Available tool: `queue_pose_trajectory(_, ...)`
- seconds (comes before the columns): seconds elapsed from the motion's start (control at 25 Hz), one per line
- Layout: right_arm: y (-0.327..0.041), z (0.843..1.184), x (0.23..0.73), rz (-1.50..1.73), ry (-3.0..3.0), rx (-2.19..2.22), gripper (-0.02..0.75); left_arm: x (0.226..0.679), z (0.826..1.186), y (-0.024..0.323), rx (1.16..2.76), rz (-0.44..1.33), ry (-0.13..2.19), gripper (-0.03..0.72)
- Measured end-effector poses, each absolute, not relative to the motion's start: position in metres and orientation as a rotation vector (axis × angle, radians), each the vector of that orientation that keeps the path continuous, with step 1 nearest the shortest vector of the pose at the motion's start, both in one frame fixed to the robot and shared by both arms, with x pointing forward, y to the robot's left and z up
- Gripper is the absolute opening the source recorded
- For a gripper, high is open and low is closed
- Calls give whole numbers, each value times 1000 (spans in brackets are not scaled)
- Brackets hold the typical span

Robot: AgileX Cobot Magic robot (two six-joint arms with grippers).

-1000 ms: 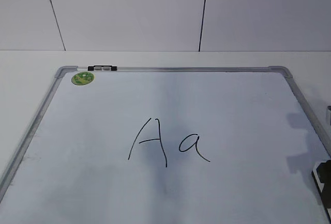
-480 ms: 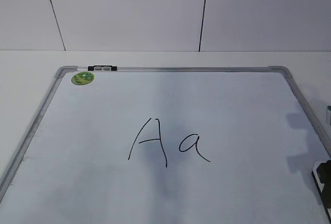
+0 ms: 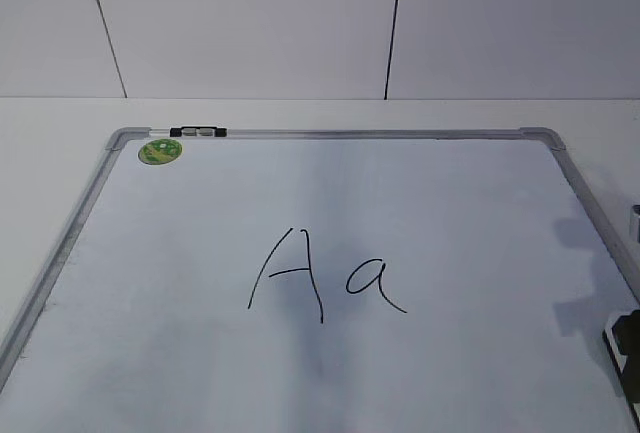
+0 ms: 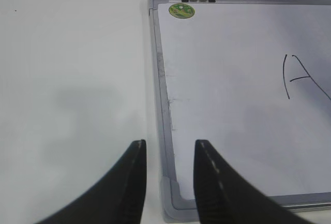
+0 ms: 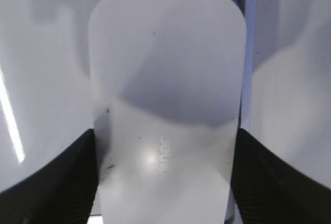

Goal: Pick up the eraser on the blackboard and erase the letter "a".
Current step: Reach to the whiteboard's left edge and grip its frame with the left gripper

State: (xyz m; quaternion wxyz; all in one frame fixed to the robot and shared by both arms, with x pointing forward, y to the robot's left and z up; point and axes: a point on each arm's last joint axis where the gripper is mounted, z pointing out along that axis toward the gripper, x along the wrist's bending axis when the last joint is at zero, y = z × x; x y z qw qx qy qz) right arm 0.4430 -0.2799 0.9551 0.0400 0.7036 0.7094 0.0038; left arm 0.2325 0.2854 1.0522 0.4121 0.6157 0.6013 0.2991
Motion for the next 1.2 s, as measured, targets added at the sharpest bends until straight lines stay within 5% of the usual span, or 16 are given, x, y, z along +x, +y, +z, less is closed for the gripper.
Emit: queue_pose_trajectory(1.2, -278, 967, 452, 20, 2166, 2185, 552, 233, 1052, 285, 1549, 752, 1513, 235)
